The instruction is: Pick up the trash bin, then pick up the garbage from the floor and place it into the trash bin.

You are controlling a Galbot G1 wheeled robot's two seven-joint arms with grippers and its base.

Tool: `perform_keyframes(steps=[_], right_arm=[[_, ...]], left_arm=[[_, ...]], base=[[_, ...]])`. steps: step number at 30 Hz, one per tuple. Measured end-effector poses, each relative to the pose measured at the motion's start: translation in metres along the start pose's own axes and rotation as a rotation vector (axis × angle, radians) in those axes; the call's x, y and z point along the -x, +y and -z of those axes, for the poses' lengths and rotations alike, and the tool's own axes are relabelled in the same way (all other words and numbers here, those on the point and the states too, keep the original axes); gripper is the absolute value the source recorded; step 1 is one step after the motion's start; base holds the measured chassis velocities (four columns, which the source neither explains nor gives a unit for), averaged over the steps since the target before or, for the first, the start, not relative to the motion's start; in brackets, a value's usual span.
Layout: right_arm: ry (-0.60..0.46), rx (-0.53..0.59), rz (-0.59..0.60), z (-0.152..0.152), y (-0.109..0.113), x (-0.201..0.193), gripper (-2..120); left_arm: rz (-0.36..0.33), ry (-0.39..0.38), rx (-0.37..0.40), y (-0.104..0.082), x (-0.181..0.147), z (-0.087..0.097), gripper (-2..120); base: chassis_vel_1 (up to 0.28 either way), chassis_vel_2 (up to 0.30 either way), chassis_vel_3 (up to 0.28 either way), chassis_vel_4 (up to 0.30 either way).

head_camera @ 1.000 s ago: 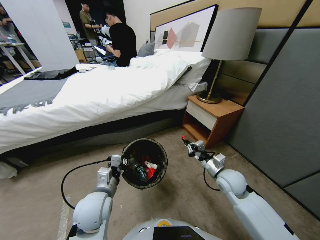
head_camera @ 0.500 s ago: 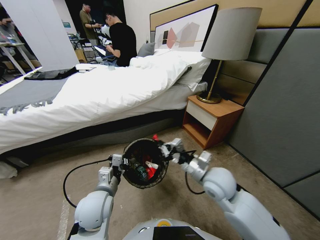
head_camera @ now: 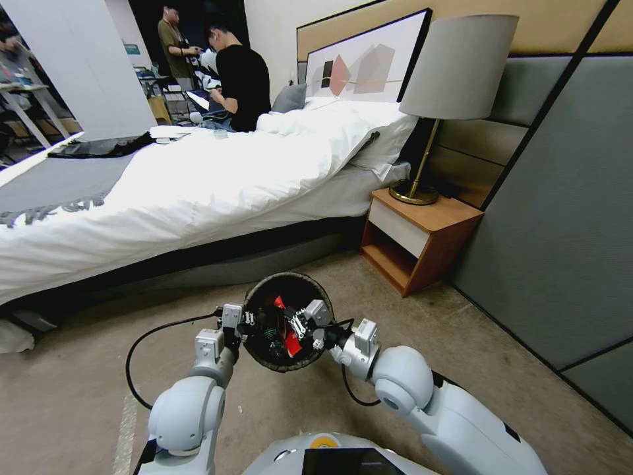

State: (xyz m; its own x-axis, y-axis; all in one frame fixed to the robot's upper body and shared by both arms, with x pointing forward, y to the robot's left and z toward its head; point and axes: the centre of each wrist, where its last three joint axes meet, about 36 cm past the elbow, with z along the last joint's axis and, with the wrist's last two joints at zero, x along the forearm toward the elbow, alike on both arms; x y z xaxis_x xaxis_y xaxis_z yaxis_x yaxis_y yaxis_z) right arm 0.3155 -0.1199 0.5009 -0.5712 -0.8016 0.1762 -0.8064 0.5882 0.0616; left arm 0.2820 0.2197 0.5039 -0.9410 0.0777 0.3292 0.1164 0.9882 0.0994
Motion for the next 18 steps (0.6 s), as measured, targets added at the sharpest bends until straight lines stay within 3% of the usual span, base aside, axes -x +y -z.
perform_keyframes(steps=[6, 8, 10, 12, 14, 18], right_arm=[[0.018, 0.005, -0.026, -0.0012, 0.0014, 0.0, 19], [0.019, 0.004, -0.038, -0.0001, 0.0005, 0.0001, 31], [0.019, 0.003, -0.041, 0.0003, 0.0001, 0.0, 32], [0.015, 0.003, -0.049, 0.0015, -0.0015, -0.0003, 44], [0.015, 0.003, -0.05, 0.0016, -0.0017, -0.0003, 47], [0.007, 0.006, -0.063, 0.0032, -0.0023, -0.0018, 68]], left_arm=[[0.0, 0.0, 0.001, 0.0001, 0.0004, -0.0001, 1], [-0.001, 0.0, 0.0, 0.0005, 0.0008, 0.0, 1], [-0.001, 0.0, 0.0, 0.0006, 0.001, 0.0, 1], [-0.002, 0.0, 0.0, 0.0008, 0.0015, -0.0001, 1], [-0.002, 0.0, 0.0, 0.0008, 0.0016, -0.0002, 1], [-0.002, 0.001, -0.001, 0.0008, 0.0019, -0.0006, 1]], base=[[0.0, 0.0, 0.0, 0.0], [0.0, 0.0, 0.0, 0.0], [0.0, 0.0, 0.0, 0.0], [0.0, 0.0, 0.0, 0.0], [0.0, 0.0, 0.0, 0.0], [0.0, 0.0, 0.0, 0.0]])
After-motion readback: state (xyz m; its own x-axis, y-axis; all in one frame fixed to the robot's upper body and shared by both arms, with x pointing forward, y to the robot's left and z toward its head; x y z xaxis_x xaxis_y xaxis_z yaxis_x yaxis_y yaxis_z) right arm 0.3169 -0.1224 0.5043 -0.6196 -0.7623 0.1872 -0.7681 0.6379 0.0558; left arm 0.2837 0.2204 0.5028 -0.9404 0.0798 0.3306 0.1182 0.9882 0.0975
